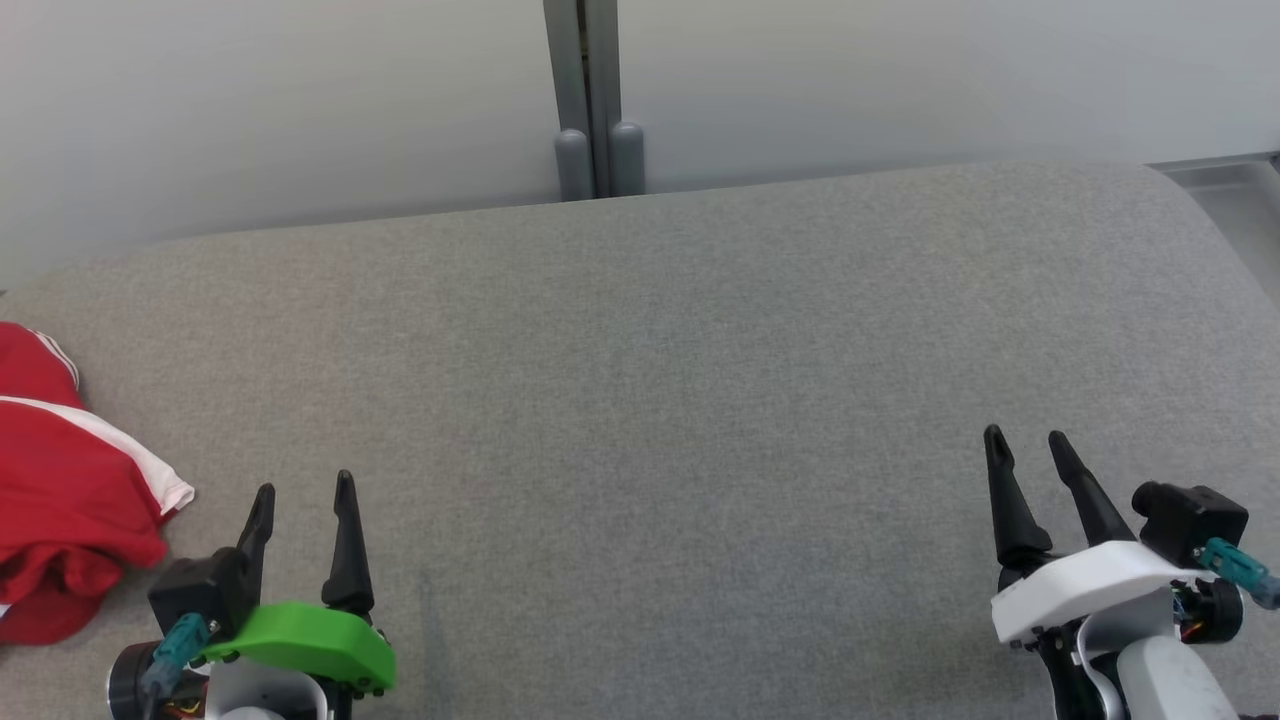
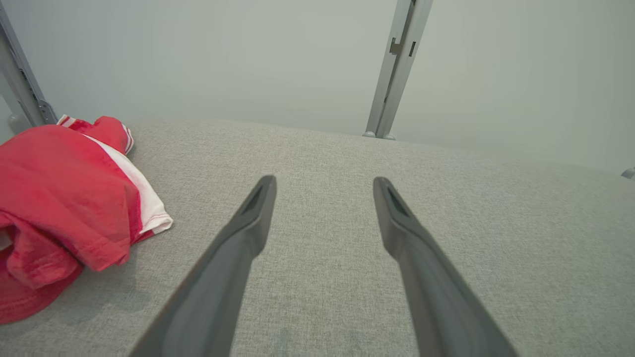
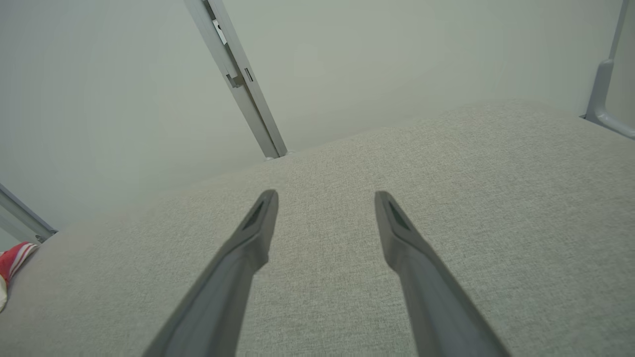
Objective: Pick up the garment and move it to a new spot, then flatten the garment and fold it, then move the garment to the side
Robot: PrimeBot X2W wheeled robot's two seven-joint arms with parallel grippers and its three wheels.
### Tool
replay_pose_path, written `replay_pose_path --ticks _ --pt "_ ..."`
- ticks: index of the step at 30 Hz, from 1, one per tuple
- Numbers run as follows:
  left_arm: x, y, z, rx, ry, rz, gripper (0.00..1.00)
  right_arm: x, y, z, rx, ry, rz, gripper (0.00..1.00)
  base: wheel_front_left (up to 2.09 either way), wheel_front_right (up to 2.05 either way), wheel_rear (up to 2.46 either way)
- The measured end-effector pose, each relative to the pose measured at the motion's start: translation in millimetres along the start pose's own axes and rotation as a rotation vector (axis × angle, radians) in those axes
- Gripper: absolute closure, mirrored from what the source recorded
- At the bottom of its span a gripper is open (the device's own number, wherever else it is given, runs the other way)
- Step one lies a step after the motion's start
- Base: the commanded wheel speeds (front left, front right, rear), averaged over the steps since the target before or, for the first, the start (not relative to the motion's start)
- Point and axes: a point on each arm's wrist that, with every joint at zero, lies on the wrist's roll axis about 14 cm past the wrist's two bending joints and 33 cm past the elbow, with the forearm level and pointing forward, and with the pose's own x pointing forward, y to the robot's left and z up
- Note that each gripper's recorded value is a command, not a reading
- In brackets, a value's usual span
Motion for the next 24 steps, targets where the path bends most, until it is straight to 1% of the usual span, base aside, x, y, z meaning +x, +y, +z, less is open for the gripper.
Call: replay_pose_path --ticks 3,10,17,24 --pt "-3.0 -0.2 -5.7 0.011 0.011 -0.008 0.0 -4.9 -3.7 -12.5 -0.029 0.038 -0.008 0.0 0.0 0.0 0.0" --pt "-7.1 4.4 -12.6 0.046 0.022 0.002 0.0 -4.0 -2.3 -18.4 -0.088 0.05 0.005 0.0 0.0 0.0 0.0" --pt "-17.6 25.6 -11.6 0.066 0.006 0.067 0.0 6.3 26.4 -35.7 -0.132 0.088 0.1 0.0 0.0 0.0 0.0" --pt "-44.2 68.8 -12.2 0.093 0.007 0.203 0.0 21.3 79.9 -58.9 -0.164 0.129 0.264 0.0 0.0 0.0 0.0"
